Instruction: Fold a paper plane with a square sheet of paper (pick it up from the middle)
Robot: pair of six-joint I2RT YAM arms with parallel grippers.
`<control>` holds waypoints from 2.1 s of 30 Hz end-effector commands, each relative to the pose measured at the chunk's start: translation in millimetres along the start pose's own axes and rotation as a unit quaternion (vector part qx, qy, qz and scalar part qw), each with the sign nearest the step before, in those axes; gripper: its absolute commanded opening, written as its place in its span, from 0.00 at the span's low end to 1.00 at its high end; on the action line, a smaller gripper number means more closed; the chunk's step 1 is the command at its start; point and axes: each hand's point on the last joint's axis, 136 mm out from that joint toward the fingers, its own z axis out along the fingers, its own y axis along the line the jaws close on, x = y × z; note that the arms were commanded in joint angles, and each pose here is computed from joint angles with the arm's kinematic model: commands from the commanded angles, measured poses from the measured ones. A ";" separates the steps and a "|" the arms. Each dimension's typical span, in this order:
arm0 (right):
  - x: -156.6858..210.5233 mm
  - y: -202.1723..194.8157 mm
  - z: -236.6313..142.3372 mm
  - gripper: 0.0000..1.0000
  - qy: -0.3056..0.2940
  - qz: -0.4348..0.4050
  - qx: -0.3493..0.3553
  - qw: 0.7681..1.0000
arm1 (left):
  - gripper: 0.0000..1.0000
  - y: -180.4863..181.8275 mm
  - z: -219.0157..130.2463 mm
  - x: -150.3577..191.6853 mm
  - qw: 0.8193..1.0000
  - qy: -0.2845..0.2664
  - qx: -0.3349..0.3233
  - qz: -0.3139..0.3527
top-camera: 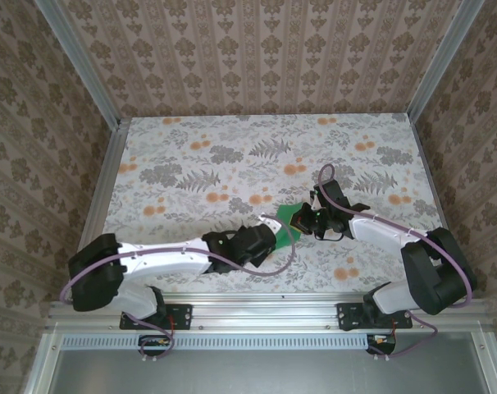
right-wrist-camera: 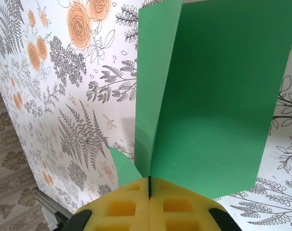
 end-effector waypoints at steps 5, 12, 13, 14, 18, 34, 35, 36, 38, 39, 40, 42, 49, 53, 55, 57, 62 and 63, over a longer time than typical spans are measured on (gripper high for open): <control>-0.3 4.4 -0.3 0.01 0.006 0.001 -0.007 1.000 | 0.49 -24.0 17.5 -12.2 0.997 -0.013 0.028 0.071; -0.1 5.5 -0.4 0.01 0.007 0.001 -0.010 1.000 | 0.51 -25.0 40.7 -9.9 0.995 -0.011 0.000 0.098; -1.0 5.4 -0.7 0.01 0.006 0.002 -0.010 1.000 | 0.51 -25.2 43.7 -9.7 0.995 -0.010 -0.004 0.099; -0.8 5.2 -0.6 0.01 0.006 0.002 -0.010 1.000 | 0.50 -24.6 46.8 -8.6 0.995 -0.008 -0.009 0.097; -0.6 5.1 -0.7 0.01 0.007 0.003 -0.010 1.000 | 0.47 -23.7 51.5 -12.5 0.995 -0.017 -0.019 0.091; 2.8 2.3 -1.1 0.02 0.011 0.002 -0.007 1.000 | 0.24 -22.6 52.0 -19.2 0.996 -0.029 -0.022 0.077; 2.8 2.6 -1.4 0.02 0.012 0.001 -0.008 1.000 | 0.23 -21.6 52.5 -19.1 0.996 -0.029 -0.024 0.076; 2.7 2.4 -1.3 0.02 0.011 0.001 -0.007 1.000 | 0.23 -20.8 53.2 -19.5 0.997 -0.029 -0.024 0.073; 2.7 3.1 -1.4 0.02 0.012 0.001 -0.008 1.000 | 0.21 -20.8 53.8 -19.5 0.997 -0.029 -0.020 0.070; 2.8 3.9 -1.5 0.02 0.012 0.001 -0.008 1.000 | 0.20 -20.6 54.1 -19.3 0.997 -0.029 -0.019 0.070; 2.7 3.2 -1.8 0.02 0.012 0.000 -0.008 1.000 | 0.18 -20.4 54.4 -18.8 0.997 -0.028 -0.018 0.070; 2.5 3.4 -1.8 0.02 0.012 0.000 -0.007 1.000 | 0.13 -19.3 54.6 -19.1 0.997 -0.027 -0.017 0.068; 2.3 4.6 -2.8 0.02 0.011 -0.001 -0.008 1.000 | 0.01 -15.2 54.9 -18.9 0.998 -0.028 -0.006 0.048; 2.0 6.2 -2.9 0.05 0.012 -0.003 -0.011 1.000 | 0.00 -16.7 54.4 -19.4 0.999 -0.030 0.015 0.030; 1.4 7.5 -3.5 0.09 0.012 -0.005 -0.012 1.000 | 0.00 -17.1 53.7 -19.9 0.999 -0.031 0.026 0.021; 0.0 9.4 -4.7 0.10 0.010 -0.009 -0.013 1.000 | 0.00 -18.3 52.9 -19.6 0.999 -0.029 0.037 0.013; -5.6 14.6 -19.8 0.24 -0.005 -0.029 -0.009 1.000 | 0.00 -14.8 55.1 -12.0 0.998 -0.019 0.048 -0.025; -6.4 15.9 -23.0 0.26 -0.009 -0.034 -0.009 0.999 | 0.00 -13.8 55.6 -10.6 0.998 -0.018 0.047 -0.033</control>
